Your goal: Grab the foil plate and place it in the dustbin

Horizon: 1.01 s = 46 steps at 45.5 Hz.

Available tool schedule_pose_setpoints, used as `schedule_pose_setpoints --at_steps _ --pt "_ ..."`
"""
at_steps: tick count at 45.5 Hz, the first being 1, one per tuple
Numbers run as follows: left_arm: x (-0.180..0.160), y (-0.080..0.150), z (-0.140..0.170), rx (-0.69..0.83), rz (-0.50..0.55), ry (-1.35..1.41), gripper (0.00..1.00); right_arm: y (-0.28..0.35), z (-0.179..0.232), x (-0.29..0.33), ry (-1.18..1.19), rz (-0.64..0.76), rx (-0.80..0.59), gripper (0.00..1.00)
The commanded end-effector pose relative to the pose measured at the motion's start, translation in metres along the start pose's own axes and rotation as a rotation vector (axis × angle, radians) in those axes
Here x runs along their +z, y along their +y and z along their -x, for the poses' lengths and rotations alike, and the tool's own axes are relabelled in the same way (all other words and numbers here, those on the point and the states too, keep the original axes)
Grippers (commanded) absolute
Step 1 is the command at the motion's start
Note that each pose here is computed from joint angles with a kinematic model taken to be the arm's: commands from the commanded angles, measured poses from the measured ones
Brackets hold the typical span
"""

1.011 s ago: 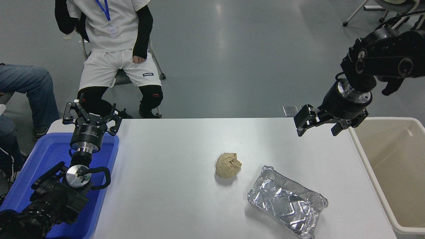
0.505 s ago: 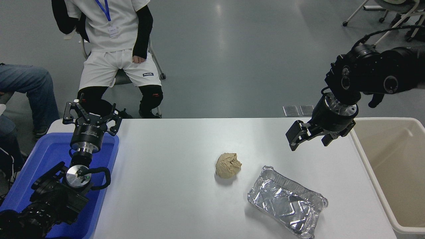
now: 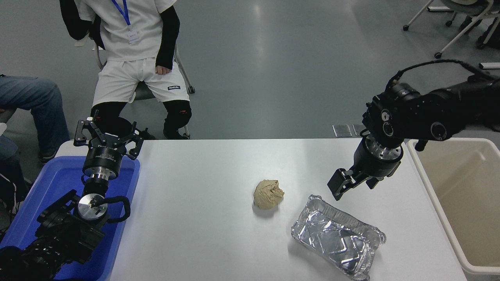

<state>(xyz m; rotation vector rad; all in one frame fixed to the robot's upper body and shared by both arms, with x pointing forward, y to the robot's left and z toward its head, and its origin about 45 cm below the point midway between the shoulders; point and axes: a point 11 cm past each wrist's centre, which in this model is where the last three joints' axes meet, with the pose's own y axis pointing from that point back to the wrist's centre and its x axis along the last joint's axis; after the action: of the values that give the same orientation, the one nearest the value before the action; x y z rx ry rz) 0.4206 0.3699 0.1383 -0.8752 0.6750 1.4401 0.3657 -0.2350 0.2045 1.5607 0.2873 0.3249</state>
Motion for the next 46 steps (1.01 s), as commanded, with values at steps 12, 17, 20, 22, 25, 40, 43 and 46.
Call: schedule_pose_setpoints --at_steps 12,17,20,22,25,40,43,46 --pt "0.0 0.0 0.0 0.0 0.0 0.0 0.99 -0.065 0.01 -0.021 0.191 -0.016 0.144 1.0" --pt "0.0 0.0 0.0 0.0 0.0 0.0 0.99 -0.076 0.015 -0.019 0.213 -0.012 0.152 1.0" --pt "0.0 0.0 0.0 0.0 0.0 0.0 0.99 -0.081 0.016 -0.018 0.215 -0.011 0.155 1.0" --pt "0.0 0.0 0.0 0.0 0.0 0.0 0.99 -0.085 0.018 -0.016 0.216 -0.006 0.159 1.0" --pt "0.0 0.0 0.0 0.0 0.0 0.0 0.99 -0.095 0.019 -0.018 0.245 0.003 0.167 1.0" --pt "0.0 0.0 0.0 0.0 0.0 0.0 0.99 -0.114 0.028 -0.003 0.307 0.057 0.172 1.0" --pt "0.0 0.0 0.0 0.0 0.0 0.0 0.99 -0.115 0.028 0.002 0.306 0.068 0.184 1.0" --pt "0.0 0.0 0.0 0.0 0.0 0.0 0.99 -0.119 0.029 0.004 0.304 0.073 0.19 1.0"
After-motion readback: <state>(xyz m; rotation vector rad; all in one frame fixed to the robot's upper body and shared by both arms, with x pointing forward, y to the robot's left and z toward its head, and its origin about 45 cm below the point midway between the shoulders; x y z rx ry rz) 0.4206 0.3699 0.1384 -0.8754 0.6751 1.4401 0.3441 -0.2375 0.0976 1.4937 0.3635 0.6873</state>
